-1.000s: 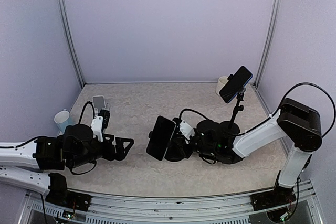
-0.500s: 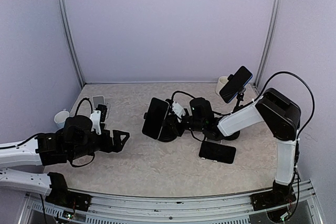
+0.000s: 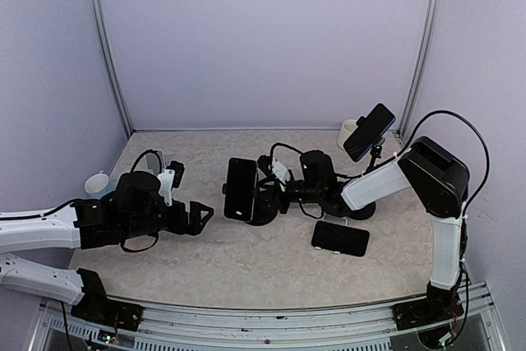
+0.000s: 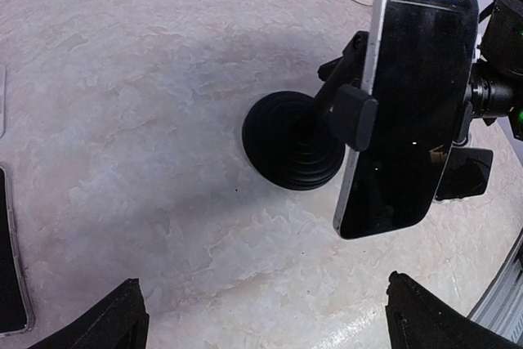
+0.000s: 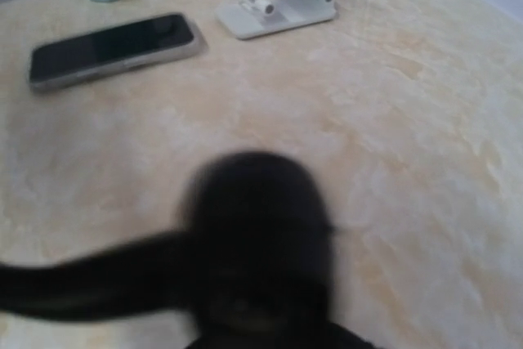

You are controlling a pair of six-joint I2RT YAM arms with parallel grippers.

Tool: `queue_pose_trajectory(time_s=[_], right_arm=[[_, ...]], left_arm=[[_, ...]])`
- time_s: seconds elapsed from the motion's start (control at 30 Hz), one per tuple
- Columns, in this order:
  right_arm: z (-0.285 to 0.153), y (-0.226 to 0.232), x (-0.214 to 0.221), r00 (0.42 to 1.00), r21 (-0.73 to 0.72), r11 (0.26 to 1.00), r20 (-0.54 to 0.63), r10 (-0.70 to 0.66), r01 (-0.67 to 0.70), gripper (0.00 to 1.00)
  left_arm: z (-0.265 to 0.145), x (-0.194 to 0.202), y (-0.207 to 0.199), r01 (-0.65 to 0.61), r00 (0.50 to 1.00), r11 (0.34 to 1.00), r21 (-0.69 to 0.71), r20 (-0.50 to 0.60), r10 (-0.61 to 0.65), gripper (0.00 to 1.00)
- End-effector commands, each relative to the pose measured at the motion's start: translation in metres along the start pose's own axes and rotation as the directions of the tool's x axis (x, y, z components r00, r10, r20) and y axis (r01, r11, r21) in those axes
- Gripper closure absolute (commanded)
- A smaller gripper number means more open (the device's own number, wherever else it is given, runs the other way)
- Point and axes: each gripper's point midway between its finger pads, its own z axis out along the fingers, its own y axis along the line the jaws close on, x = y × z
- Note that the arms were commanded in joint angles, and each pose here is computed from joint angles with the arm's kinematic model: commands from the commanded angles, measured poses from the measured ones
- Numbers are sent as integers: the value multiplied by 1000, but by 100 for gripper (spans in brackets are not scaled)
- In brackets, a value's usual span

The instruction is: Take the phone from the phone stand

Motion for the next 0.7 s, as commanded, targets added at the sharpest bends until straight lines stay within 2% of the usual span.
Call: queue_pose_trajectory(time_s=[0.0,0.13,0.27,0.53,0.67], right_arm=[[-10,3,-33,996,-19,999,81,-25,27,43],[-22,5,-38,997,-13,1000,80,18,-17,35],[-39,13,-35,993,-14,995,72,97,-96,33],[-78,41,-18,963,-59,961,-4,269,-269,33],[-97,59,-35,922,-138,914,1,386,-382,34]], left_arm=[[2,-20,-14,-18,999,999,46,39,16,1],[4,-20,-14,-23,999,999,45,35,22,1],[3,-23,-15,-16,999,999,47,46,14,1],[4,-23,-12,3,998,999,37,56,-5,1],[7,-21,-15,-2,999,999,51,49,0,1]])
